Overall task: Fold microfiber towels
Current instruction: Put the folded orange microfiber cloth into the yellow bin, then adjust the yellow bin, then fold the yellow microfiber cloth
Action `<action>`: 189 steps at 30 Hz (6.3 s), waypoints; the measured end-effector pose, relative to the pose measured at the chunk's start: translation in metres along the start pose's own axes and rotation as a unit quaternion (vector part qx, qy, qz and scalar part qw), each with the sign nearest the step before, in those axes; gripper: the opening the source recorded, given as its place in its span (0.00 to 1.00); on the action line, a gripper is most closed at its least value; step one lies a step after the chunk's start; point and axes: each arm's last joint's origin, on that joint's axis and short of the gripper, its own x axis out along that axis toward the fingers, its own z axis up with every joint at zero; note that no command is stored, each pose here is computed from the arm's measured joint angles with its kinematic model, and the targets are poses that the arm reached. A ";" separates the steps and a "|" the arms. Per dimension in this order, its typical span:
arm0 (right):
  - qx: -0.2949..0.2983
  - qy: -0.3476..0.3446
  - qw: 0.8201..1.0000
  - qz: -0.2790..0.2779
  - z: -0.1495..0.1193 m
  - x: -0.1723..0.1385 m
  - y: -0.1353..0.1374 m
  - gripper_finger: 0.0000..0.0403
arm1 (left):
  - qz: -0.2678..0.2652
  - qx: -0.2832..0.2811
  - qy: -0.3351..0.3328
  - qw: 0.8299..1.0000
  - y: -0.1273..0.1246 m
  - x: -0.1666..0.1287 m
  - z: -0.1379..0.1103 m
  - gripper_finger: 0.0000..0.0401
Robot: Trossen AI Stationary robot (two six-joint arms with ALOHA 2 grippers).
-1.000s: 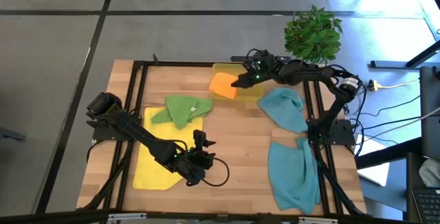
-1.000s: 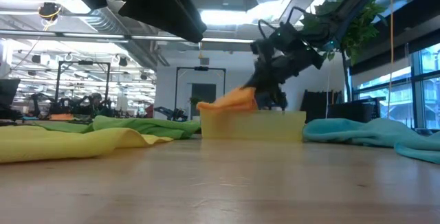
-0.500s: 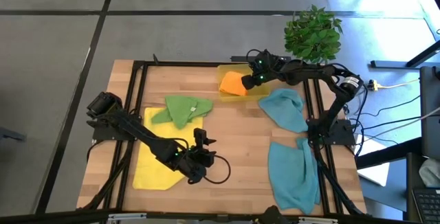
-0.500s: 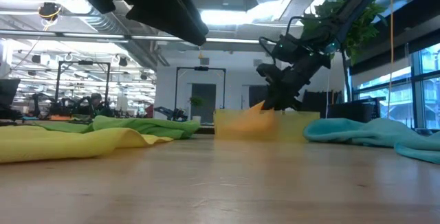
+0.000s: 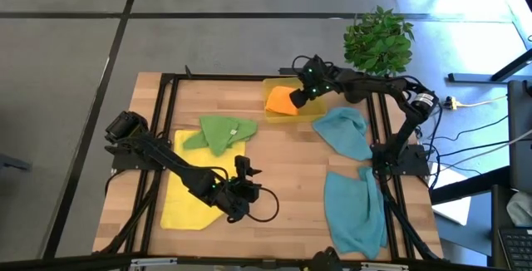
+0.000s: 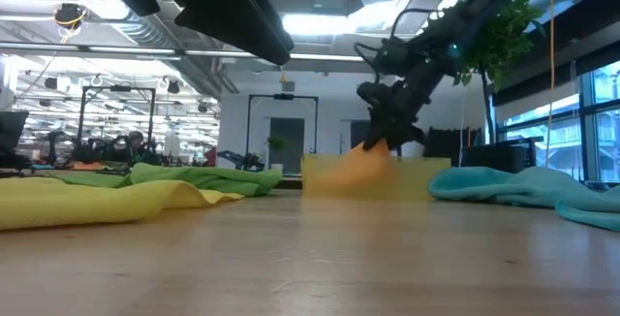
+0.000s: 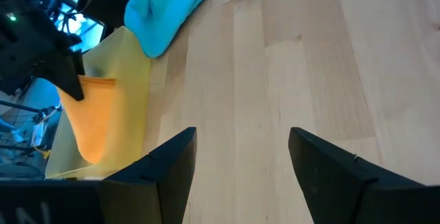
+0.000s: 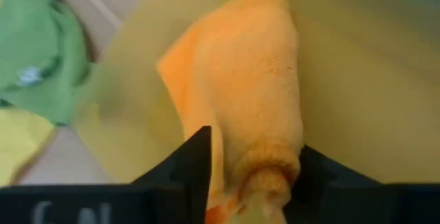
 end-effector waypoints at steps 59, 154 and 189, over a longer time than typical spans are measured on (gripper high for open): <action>-0.147 0.006 0.964 -0.220 -0.026 0.013 -0.029 0.03 | -0.021 -0.011 0.002 1.000 -0.001 0.000 0.000 0.55; -0.139 -0.111 0.983 -0.052 -0.058 -0.023 -0.039 0.01 | -0.068 -0.287 -0.298 0.908 0.070 0.005 -0.103 0.50; -0.347 -0.303 0.862 0.213 -0.204 -0.098 0.135 0.02 | -0.065 -0.247 -0.099 0.962 0.056 -0.009 -0.073 0.50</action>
